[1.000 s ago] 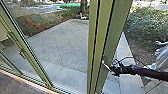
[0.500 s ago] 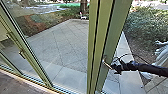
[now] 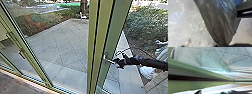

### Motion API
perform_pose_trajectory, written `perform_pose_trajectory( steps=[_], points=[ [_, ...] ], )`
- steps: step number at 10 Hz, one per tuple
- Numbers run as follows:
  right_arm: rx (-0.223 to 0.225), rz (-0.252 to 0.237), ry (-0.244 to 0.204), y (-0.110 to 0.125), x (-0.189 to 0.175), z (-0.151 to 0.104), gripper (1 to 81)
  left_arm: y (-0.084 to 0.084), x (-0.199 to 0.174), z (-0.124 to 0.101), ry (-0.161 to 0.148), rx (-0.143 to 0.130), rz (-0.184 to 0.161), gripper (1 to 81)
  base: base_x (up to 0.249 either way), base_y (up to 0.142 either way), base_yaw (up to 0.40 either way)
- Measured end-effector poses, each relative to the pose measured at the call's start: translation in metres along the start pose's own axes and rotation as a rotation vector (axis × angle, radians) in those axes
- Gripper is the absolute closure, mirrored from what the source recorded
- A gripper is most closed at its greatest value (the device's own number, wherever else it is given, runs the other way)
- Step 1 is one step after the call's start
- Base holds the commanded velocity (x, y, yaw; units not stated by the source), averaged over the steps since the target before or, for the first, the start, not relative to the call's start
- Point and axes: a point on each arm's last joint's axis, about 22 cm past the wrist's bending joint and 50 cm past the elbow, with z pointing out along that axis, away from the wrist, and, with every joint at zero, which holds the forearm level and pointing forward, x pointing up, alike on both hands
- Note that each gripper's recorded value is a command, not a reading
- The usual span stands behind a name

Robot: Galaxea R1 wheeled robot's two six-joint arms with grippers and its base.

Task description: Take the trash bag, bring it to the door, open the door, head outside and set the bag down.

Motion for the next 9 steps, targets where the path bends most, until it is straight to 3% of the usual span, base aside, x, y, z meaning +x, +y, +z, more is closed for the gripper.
perform_pose_trajectory(
  steps=[4,9],
  points=[
    [-0.02,-0.008,0.075,-0.01,0.047,-0.027,1.0,0.005,0.0,0.002,-0.001,-0.006,-0.002,81.1,0.0,0.0,0.0],
    [-0.045,-0.106,0.164,-0.03,0.093,-0.066,1.0,0.008,0.0,0.002,-0.002,-0.01,0.0,81.1,0.0,0.0,0.0]
  ],
)
